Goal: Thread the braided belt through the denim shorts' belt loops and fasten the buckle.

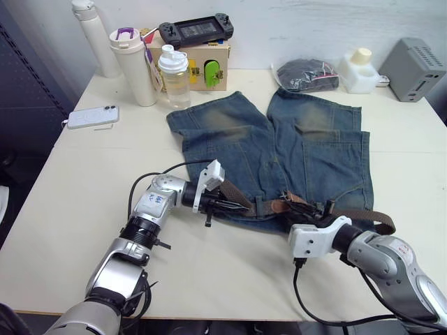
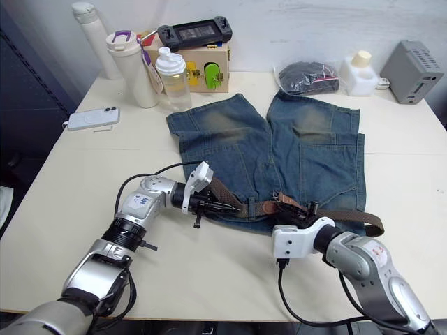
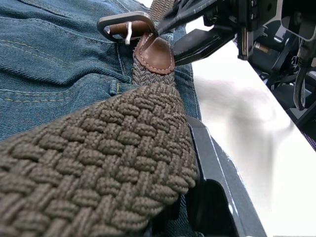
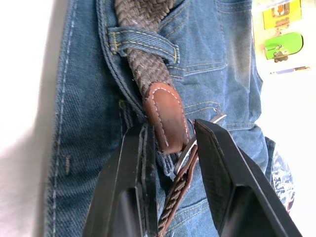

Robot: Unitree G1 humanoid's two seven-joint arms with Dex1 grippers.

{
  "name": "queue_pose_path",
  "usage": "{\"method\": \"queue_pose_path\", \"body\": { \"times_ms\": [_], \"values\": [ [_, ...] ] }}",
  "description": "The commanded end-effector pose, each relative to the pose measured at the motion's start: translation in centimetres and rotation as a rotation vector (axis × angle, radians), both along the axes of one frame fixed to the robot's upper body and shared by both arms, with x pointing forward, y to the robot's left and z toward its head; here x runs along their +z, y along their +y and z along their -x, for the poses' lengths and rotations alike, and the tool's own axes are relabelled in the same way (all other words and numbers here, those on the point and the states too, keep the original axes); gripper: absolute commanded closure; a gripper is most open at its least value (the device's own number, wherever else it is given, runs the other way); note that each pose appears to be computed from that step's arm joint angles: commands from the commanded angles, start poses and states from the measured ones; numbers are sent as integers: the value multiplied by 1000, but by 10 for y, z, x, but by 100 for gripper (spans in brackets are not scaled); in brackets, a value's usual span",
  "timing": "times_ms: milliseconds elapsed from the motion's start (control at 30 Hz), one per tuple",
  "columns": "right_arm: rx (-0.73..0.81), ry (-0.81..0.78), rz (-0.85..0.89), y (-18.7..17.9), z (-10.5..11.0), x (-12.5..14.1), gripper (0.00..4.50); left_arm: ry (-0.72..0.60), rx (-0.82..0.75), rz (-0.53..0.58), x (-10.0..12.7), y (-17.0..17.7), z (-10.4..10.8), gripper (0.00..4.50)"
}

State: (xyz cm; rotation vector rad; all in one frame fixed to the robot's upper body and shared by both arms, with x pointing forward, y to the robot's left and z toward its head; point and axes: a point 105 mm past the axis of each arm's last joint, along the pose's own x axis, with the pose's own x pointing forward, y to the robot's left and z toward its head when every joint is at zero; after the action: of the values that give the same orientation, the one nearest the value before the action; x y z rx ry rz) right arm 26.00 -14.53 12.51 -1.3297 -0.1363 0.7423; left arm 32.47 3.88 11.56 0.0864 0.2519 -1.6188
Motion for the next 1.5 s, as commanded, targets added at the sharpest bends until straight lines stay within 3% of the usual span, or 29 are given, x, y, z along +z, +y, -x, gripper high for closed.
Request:
{"method": "queue_pose_path", "body": {
  "times_ms": [33, 367, 633, 800, 900, 967, 1033, 1067, 1100, 1267, 1300, 1500],
  "values": [
    [14, -23, 7, 3, 1, 2, 448, -7, -7, 13, 4, -2, 1, 450],
    [20, -17, 1, 5, 1, 4, 448, 4, 30, 26, 6, 1, -2, 450],
    [9, -17, -8, 5, 4, 5, 450, -26, 137, 78, 27, 15, -2, 95],
    [-21, -31, -15, -1, 3, 10, 450, -11, 190, 27, 15, 28, 30, 95],
    [-33, -34, -17, -2, 4, 11, 450, -5, 278, 5, 5, 27, 35, 95],
    [-36, -32, -16, -3, 5, 10, 450, -15, 348, 1, 3, 24, 33, 146],
    [-41, -30, -15, -4, 5, 10, 450, -24, 423, 53, 11, 20, 29, 169],
    [-43, -29, -15, -4, 6, 10, 450, -24, 455, 79, 16, 19, 29, 219],
    [-44, -28, -15, -4, 6, 10, 450, -28, 471, 85, 18, 17, 30, 228],
    [-51, -29, -16, -5, 6, 10, 450, -45, 469, -16, 3, 15, 48, 424],
    [-52, -28, -16, -6, 6, 10, 450, -43, 469, -28, 0, 14, 50, 444],
    [-63, -27, -21, -7, 6, 11, 450, -26, 488, -87, -15, 18, 58, 444]
  ]
}}
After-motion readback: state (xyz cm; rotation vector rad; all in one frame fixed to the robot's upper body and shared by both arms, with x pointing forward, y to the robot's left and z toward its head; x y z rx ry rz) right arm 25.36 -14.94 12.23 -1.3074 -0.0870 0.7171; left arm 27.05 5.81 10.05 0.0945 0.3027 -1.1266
